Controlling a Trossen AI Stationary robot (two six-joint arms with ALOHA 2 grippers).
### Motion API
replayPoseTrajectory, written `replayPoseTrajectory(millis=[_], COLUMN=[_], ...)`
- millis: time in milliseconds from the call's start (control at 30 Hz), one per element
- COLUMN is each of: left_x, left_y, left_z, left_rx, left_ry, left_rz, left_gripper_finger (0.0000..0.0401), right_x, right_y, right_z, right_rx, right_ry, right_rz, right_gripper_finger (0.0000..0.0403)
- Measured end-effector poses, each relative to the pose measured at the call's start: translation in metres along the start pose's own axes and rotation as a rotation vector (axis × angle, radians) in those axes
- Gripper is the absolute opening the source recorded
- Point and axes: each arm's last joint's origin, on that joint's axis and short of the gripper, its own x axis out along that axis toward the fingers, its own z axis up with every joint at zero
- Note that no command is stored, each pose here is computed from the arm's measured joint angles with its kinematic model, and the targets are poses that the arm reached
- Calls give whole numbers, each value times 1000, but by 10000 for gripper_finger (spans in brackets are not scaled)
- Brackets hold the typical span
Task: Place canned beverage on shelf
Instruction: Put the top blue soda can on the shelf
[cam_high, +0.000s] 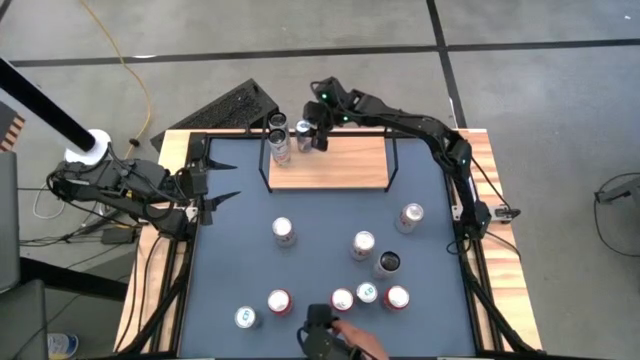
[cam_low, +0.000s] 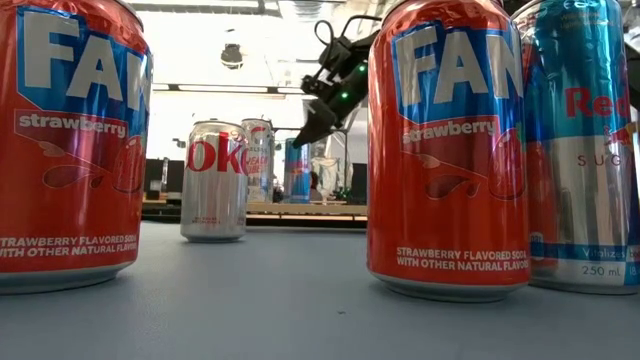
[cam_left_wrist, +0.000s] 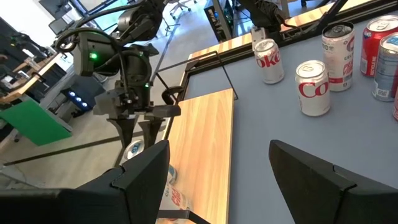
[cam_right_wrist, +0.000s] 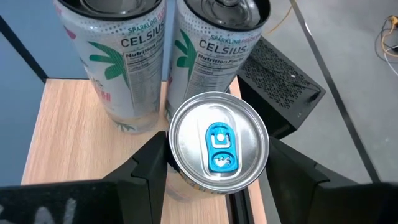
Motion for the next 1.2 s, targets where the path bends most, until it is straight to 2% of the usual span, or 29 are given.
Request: replayPoseTrajectory(millis=[133, 800, 1200], left_x=[0, 0, 0], left_y=[0, 0, 0], left_z=[0, 0, 0], left_rx=[0, -1, 5], left_ry=[0, 0, 0], left_rz=[0, 0, 0], left_gripper_finger=[266, 266, 266], right_x=[0, 0, 1], right_y=[1, -4, -2], right_z=[0, 6, 3], right_rx=[7, 0, 18], right_ry=[-23, -88, -56], right_rz=[41, 16, 35], right_gripper_finger=[213, 213, 213])
